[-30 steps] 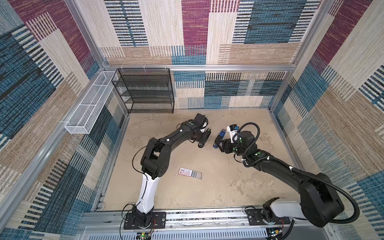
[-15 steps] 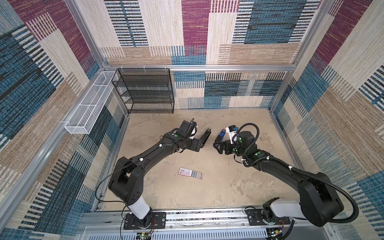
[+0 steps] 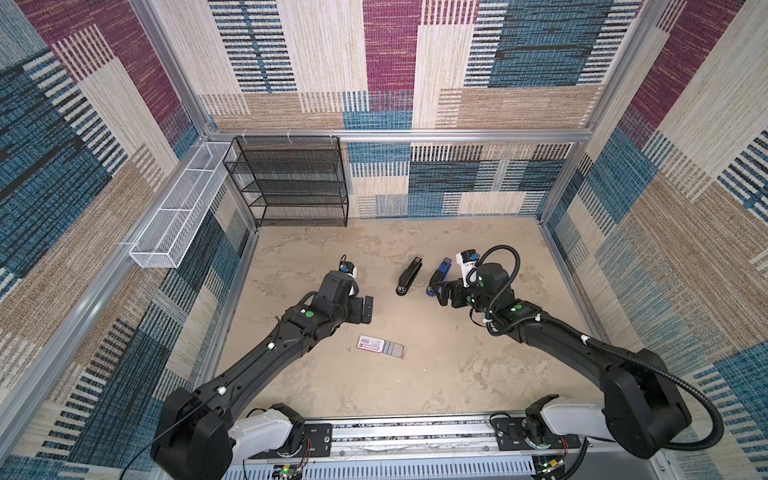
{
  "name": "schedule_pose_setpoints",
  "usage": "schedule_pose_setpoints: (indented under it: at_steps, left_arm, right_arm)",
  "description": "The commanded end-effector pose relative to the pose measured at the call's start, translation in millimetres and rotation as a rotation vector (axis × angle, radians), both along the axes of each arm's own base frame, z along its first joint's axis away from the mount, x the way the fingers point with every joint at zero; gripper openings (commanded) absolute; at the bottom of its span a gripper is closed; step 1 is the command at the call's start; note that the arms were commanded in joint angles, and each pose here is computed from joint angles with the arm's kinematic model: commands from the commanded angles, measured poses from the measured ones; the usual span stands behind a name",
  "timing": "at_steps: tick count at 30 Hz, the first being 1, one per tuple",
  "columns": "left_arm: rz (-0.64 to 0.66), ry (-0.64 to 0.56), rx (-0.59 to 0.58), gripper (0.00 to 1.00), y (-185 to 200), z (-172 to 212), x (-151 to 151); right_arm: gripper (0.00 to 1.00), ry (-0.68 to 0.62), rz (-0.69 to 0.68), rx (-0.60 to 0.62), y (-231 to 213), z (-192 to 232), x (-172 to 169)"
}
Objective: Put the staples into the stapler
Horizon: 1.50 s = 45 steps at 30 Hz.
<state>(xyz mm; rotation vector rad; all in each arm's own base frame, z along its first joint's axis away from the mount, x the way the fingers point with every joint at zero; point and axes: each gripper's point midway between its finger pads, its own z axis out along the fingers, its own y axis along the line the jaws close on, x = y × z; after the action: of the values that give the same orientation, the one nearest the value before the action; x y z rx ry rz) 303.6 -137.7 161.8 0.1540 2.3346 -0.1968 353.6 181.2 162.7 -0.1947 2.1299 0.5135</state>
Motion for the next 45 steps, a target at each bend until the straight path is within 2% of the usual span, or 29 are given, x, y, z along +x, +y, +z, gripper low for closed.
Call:
schedule_pose_setpoints:
  at_steps: [1,7,13,16,19,22,26,30,32,33,34,35,38,40,41,42,44,45]
  left_arm:
    - [0.193,-0.093,0.032,0.99,40,10,4]
    - [0.297,-0.129,0.07,0.99,81,13,4]
    - [0.338,-0.192,0.146,0.97,115,2,25]
    - [0.402,-0.255,0.204,0.97,138,-7,33]
    - [0.462,-0.292,0.212,0.98,158,-22,40]
    - [0.492,-0.336,0.217,0.98,170,-32,48]
    - [0.412,-0.492,0.198,0.97,159,-24,61]
    - [0.357,-0.527,0.218,0.96,153,-33,65]
    - [0.364,-0.535,0.215,0.96,154,-46,65]
    - [0.336,-0.549,0.212,0.95,150,-53,65]
    - [0.313,-0.62,0.224,0.95,146,-48,69]
    - [0.322,-0.626,0.222,0.96,147,-48,69]
    - [0.365,-0.489,0.233,0.99,154,-56,78]
    - [0.372,-0.496,0.248,0.99,157,-57,87]
    - [0.369,-0.466,0.236,0.99,156,-60,85]
    - [0.371,-0.457,0.234,0.99,157,-60,84]
    - [0.37,-0.484,0.239,0.99,157,-58,85]
    - [0.373,-0.49,0.238,0.99,158,-57,85]
  right_arm:
    - [1.0,-0.11,-0.182,-0.036,-33,20,15]
    - [1.0,-0.239,-0.441,-0.142,-91,36,22]
    - [1.0,-0.45,-0.727,-0.265,-159,40,7]
    - [1.0,-0.433,-0.808,-0.302,-183,23,4]
    - [1.0,-0.409,-0.88,-0.321,-202,3,2]
    - [1.0,-0.459,-0.894,-0.304,-212,-4,-3]
    - [1.0,-0.527,-0.823,-0.298,-209,2,1]
    - [1.0,-0.614,-0.787,-0.266,-213,6,-5]
    - [1.0,-0.586,-0.649,-0.271,-195,-2,7]
    - [1.0,-0.606,-0.634,-0.274,-193,1,8]
    - [1.0,-0.58,-0.623,-0.267,-193,-3,10]
    - [1.0,-0.58,-0.604,-0.251,-193,-4,9]
    - [1.0,-0.566,-0.549,-0.198,-195,-10,10]
    - [1.0,-0.603,-0.561,-0.196,-198,-10,13]
    - [1.0,-0.523,-0.546,-0.19,-197,-20,16]
    - [1.0,-0.567,-0.55,-0.191,-199,-15,15]
    - [1.0,-0.532,-0.546,-0.187,-198,-19,16]
    - [1.0,-0.565,-0.549,-0.192,-199,-15,14]
